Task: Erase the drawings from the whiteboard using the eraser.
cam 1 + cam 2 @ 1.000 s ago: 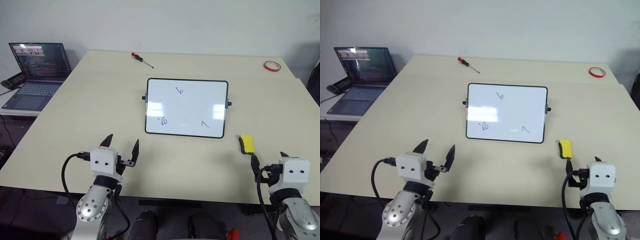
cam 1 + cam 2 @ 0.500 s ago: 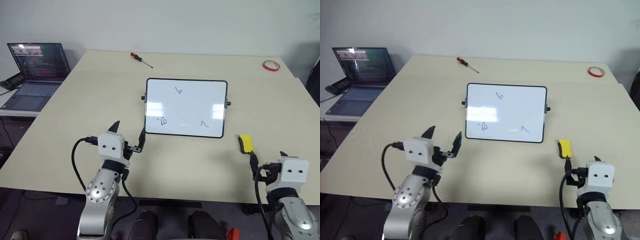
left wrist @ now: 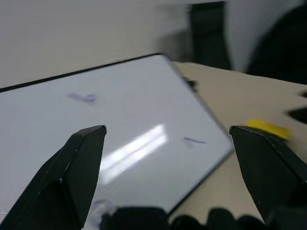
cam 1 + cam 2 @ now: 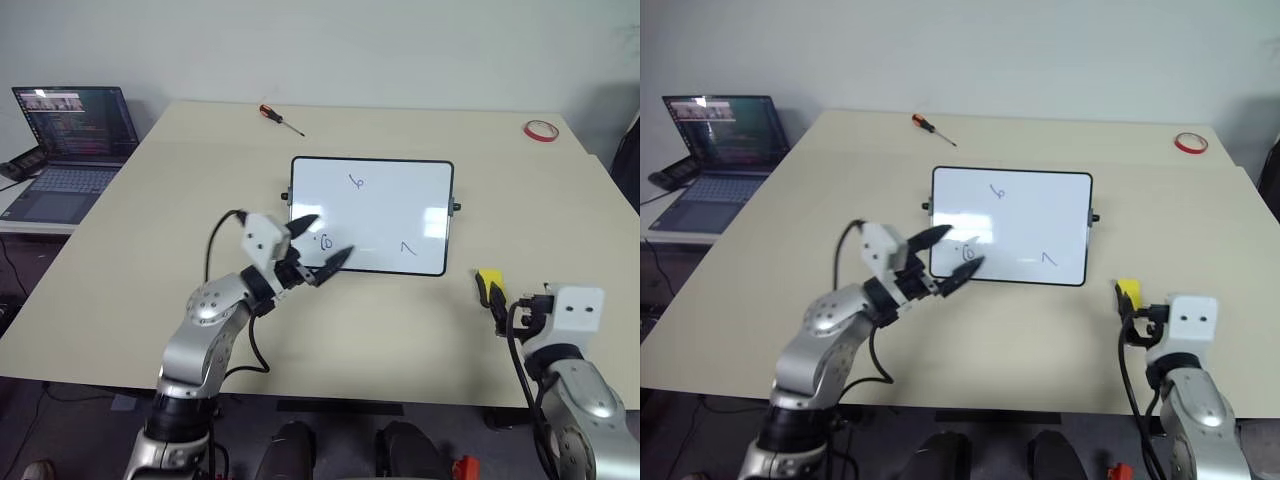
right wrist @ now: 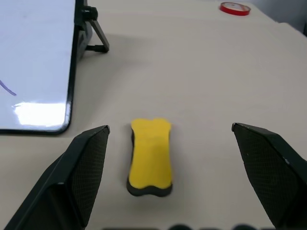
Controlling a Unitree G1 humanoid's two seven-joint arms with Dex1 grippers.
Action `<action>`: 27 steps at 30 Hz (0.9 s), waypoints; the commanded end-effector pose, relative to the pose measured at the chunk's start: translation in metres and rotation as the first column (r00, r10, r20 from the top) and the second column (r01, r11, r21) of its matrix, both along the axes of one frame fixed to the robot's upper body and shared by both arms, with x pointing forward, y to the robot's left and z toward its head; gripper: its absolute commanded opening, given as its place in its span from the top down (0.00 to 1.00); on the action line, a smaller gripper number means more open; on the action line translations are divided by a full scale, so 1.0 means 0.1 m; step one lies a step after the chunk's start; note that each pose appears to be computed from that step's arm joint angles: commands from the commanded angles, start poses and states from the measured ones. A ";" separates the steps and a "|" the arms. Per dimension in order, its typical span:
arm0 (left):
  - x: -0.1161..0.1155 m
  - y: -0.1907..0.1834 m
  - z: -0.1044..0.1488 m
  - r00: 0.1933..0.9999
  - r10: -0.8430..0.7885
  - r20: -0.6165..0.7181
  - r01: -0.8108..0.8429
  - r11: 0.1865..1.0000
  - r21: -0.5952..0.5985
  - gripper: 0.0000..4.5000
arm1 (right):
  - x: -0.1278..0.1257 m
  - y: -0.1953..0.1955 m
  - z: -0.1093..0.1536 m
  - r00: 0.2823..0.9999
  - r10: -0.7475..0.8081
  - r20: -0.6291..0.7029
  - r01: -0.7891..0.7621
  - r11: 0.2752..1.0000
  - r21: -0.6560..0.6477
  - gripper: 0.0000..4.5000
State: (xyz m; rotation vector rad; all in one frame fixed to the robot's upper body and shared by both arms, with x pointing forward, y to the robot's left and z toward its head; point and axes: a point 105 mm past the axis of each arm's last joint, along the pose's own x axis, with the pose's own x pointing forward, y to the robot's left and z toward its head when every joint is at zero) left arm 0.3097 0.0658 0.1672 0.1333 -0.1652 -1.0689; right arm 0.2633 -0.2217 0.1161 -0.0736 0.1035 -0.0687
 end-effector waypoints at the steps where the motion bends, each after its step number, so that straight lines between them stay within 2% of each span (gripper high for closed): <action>1: -0.09 -0.20 0.00 0.971 -0.237 0.008 0.237 0.971 0.035 0.00 | 0.08 0.06 -0.07 0.998 0.043 -0.043 -0.042 0.999 0.028 0.01; 8: -0.18 -0.54 -0.16 0.851 -0.524 -0.037 0.521 0.833 0.184 0.00 | 0.20 -0.01 -0.15 0.995 0.033 -0.093 -0.030 0.999 0.030 0.01; 15: -0.10 -0.66 -0.20 0.823 -0.568 -0.020 0.557 0.799 0.226 0.00 | 0.25 -0.02 -0.16 0.995 0.017 -0.099 -0.013 0.999 0.043 0.01; 17: -0.09 -0.68 -0.22 0.816 -0.578 -0.010 0.562 0.791 0.242 0.00 | 0.28 -0.07 -0.18 0.994 -0.025 -0.108 0.035 0.996 0.087 0.01; 20: -0.06 -0.68 -0.25 0.819 -0.573 -0.001 0.555 0.792 0.254 0.00 | 0.34 -0.13 -0.18 0.991 -0.072 -0.113 0.088 0.987 0.136 0.01; 27: -0.02 -0.66 -0.25 0.836 -0.548 0.028 0.523 0.811 0.262 0.00 | 0.38 -0.12 -0.21 0.988 -0.082 -0.128 0.104 0.980 0.171 0.01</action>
